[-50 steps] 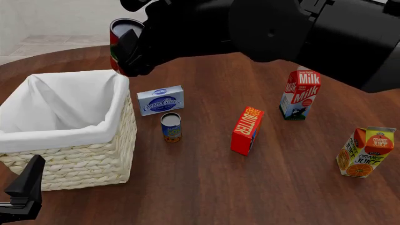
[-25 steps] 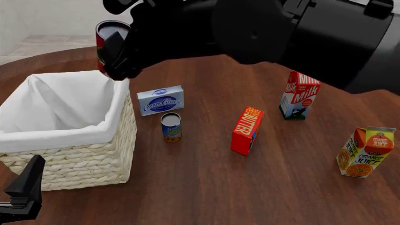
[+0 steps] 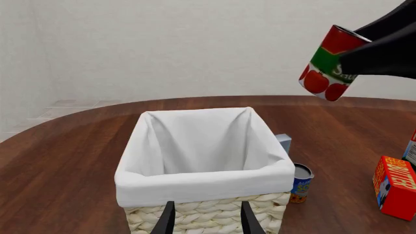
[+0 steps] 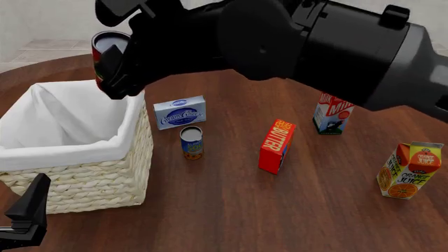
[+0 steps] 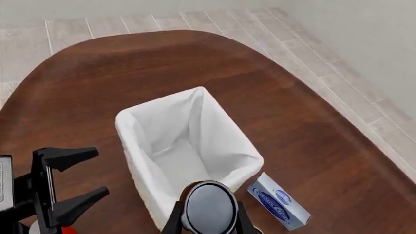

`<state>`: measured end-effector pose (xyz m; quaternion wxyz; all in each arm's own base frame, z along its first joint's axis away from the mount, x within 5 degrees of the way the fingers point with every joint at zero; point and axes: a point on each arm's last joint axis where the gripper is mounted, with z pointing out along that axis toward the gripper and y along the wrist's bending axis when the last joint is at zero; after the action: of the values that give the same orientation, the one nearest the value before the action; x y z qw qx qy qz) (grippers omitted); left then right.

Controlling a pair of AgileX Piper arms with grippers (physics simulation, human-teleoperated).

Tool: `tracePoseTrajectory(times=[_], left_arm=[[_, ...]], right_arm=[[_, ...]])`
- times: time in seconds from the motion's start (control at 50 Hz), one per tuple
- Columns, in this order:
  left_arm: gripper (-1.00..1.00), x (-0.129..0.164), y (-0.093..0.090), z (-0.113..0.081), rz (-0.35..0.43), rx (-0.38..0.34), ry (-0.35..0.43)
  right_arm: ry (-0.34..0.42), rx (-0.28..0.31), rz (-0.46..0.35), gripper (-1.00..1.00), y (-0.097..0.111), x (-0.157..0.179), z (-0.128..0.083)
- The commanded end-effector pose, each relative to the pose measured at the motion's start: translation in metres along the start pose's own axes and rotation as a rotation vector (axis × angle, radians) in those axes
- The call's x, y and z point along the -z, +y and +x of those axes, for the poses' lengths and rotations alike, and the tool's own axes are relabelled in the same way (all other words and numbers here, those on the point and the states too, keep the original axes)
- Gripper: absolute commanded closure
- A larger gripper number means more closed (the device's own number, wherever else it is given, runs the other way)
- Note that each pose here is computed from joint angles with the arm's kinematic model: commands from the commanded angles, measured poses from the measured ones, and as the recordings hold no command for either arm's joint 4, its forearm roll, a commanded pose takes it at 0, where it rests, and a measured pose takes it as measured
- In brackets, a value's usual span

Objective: Pick up the alphabet soup and the tomato sauce, and put them in the basket.

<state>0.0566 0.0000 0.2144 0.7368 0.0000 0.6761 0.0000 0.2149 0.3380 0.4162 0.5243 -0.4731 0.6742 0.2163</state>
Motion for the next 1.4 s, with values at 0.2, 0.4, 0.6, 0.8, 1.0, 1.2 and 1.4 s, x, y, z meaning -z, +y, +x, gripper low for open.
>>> tracePoseTrajectory(times=[0.2,0.4,0.6,0.8,1.0,1.2,1.4], left_arm=[[-1.0,0.0,0.0,0.0,0.0,0.0,0.0],[-1.0,0.0,0.0,0.0,0.0,0.0,0.0],[-1.0,0.0,0.0,0.0,0.0,0.0,0.0],[-1.0,0.0,0.0,0.0,0.0,0.0,0.0],[-1.0,0.0,0.0,0.0,0.0,0.0,0.0],[-1.0,0.0,0.0,0.0,0.0,0.0,0.0],[-1.0,0.0,0.0,0.0,0.0,0.0,0.0]], right_arm=[[0.008,-0.013,-0.015,1.0,0.006,-0.012,0.002],[0.015,-0.009,-0.025,1.0,0.01,-0.019,0.005],[0.022,-0.004,-0.028,1.0,0.011,-0.024,0.007],[0.035,-0.001,-0.024,1.0,0.01,-0.035,0.012],[0.047,0.002,-0.02,1.0,0.008,-0.047,0.018],[0.054,0.005,-0.016,1.0,0.006,-0.056,0.02],[0.051,0.011,-0.023,1.0,0.009,-0.059,0.017]])
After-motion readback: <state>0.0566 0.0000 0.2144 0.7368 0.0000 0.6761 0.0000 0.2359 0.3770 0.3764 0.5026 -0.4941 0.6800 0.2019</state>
